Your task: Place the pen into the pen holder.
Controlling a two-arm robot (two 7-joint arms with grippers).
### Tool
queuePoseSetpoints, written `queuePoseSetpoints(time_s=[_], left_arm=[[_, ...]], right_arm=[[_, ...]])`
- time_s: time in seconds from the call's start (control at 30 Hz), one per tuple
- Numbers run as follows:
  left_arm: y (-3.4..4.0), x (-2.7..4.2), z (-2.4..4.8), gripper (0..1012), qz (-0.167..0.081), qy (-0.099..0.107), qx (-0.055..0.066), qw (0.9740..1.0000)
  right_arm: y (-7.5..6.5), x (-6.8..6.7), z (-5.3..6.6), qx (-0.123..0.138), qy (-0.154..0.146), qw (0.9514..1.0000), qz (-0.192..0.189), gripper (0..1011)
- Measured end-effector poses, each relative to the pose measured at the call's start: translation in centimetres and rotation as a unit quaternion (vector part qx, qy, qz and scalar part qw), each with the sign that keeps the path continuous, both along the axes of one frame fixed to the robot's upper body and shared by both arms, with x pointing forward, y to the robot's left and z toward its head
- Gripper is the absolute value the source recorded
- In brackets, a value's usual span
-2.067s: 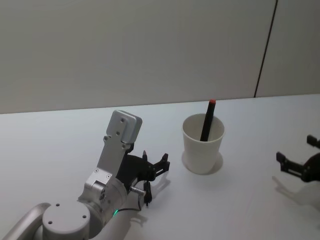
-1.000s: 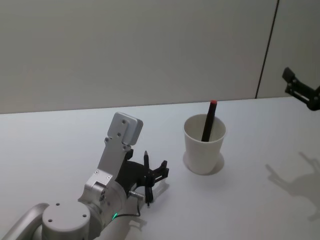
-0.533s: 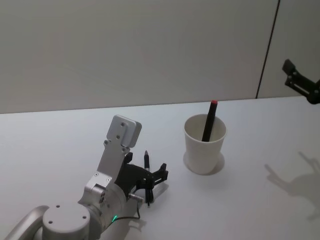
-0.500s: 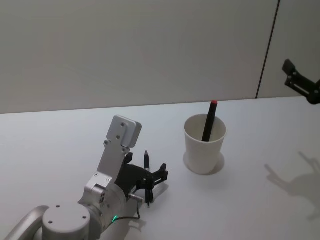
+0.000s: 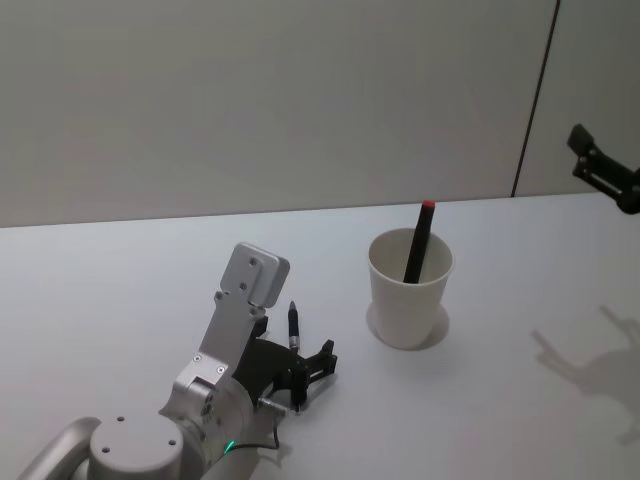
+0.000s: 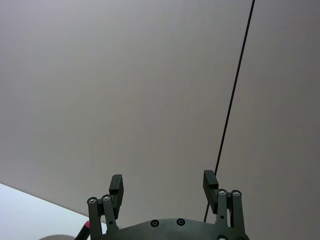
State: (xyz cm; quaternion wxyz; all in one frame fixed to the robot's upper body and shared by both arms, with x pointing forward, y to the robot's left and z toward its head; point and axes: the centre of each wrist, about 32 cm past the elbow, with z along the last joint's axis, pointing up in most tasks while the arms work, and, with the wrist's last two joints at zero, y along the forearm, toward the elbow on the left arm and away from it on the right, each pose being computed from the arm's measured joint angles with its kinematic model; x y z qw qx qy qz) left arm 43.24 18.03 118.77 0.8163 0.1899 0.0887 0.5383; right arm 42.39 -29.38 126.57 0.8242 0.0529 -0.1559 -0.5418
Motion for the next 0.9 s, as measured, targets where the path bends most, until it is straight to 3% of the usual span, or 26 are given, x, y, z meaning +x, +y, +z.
queuePoseSetpoints(time_s=[0.5,0.9], left_arm=[[-0.08,-0.06,-0.52,1001,-0.007,-0.013,0.014,0.9998],[-0.11,-0.08,-0.66,1001,-0.009,-0.018,0.017,0.9997]], right_arm=[[-0.13,-0.29,-0.03,0.003,0.002,1.0000,0.000,1004],[-0.16,-0.35,-0.04,0.004,0.002,1.0000,0.000,1004]])
